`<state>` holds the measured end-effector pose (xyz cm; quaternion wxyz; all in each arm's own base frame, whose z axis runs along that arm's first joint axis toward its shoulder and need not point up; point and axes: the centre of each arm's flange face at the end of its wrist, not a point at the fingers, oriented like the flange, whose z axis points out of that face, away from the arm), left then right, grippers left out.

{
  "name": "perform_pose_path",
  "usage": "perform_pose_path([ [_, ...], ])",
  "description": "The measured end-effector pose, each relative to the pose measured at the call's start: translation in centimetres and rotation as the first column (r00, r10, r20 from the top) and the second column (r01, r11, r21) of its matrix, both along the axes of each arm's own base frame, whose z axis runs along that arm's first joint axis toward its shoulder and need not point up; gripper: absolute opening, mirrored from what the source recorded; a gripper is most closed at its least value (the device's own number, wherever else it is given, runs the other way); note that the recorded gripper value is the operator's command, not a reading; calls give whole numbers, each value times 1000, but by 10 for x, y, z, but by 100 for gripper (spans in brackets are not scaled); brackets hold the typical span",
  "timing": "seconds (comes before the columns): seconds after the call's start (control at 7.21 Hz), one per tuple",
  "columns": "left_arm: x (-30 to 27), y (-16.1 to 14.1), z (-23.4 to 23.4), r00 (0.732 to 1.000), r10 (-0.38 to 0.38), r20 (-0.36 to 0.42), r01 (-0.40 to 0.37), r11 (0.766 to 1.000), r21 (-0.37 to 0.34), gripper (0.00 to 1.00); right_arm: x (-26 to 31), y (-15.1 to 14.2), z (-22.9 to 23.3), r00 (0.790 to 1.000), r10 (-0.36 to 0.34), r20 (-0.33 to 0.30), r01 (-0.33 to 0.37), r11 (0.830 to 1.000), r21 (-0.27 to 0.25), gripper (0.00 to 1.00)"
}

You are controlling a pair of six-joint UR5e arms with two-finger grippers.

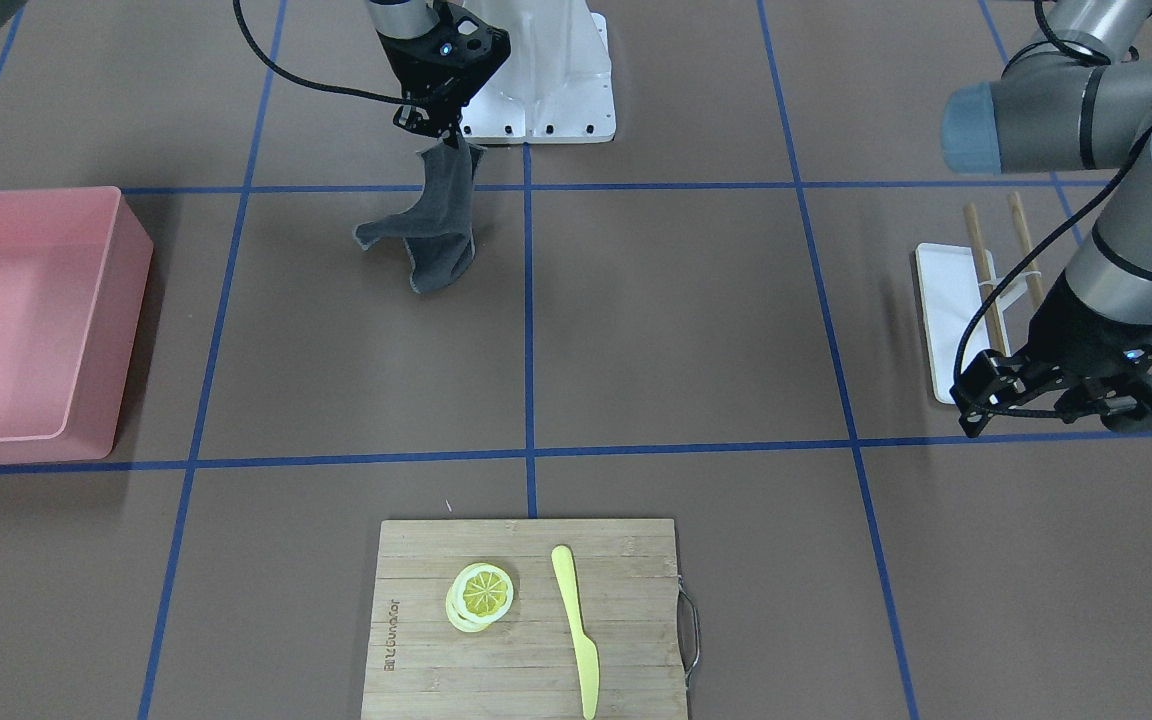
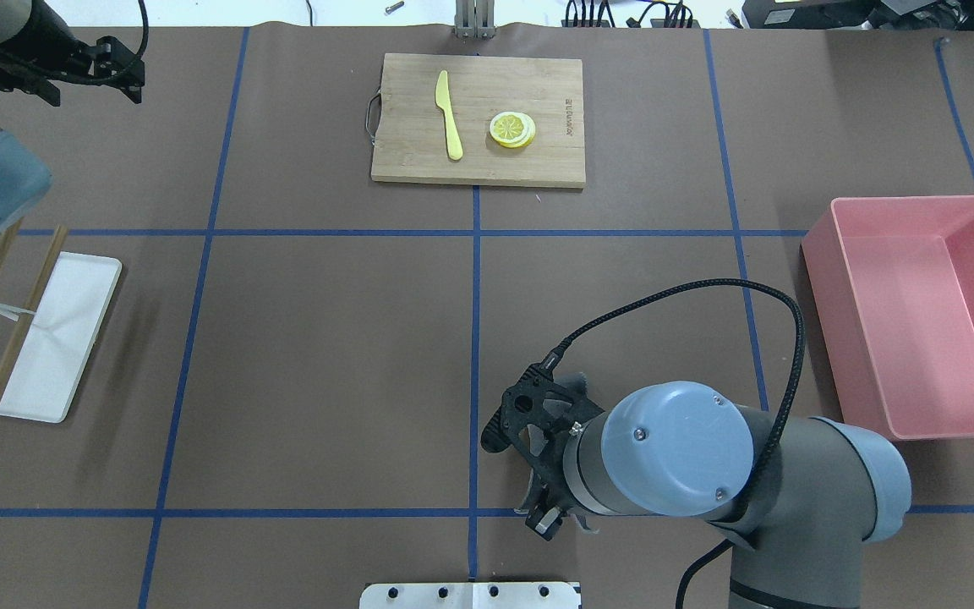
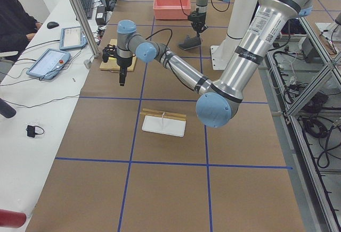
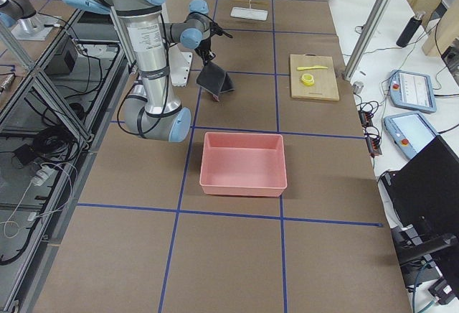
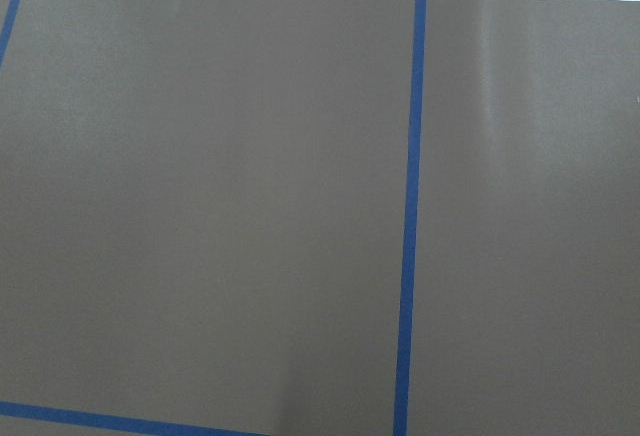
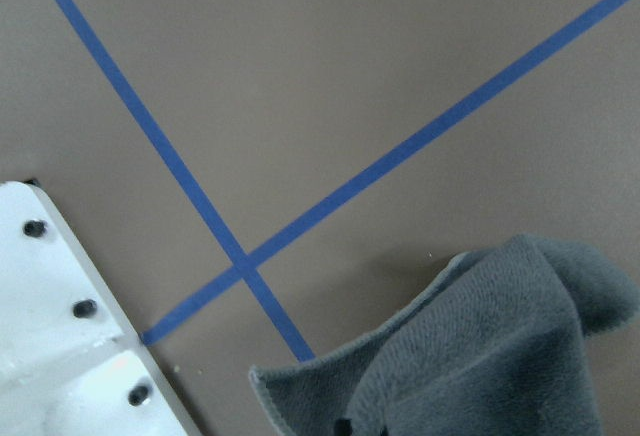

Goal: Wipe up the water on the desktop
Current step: 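Lower the towel onto the table nearer the robot with the right gripper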

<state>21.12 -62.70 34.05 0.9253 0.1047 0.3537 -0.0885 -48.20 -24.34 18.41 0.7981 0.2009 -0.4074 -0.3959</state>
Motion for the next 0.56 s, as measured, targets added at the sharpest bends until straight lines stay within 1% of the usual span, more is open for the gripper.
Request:
perform_pose_path([
  [0.14, 0, 0, 0, 1000, 0, 1, 0, 1000, -1, 98, 10, -14, -11, 999, 5, 41, -3, 1000, -29, 0],
  [0.28, 1, 0, 2, 1000, 2, 1, -2, 1000, -2, 98, 13, -32, -12, 998, 24, 63, -22, 999, -43, 0],
  [0.42, 3, 0, 1, 1000, 4, 0, -4, 1000, -3, 98, 12, -55, -4, 997, 56, 58, -52, 997, -55, 0],
  [0.56, 5, 1, 1, 1000, 7, -2, -7, 1000, -3, 98, 12, -81, 10, 995, 91, 33, -89, 994, -70, 0],
])
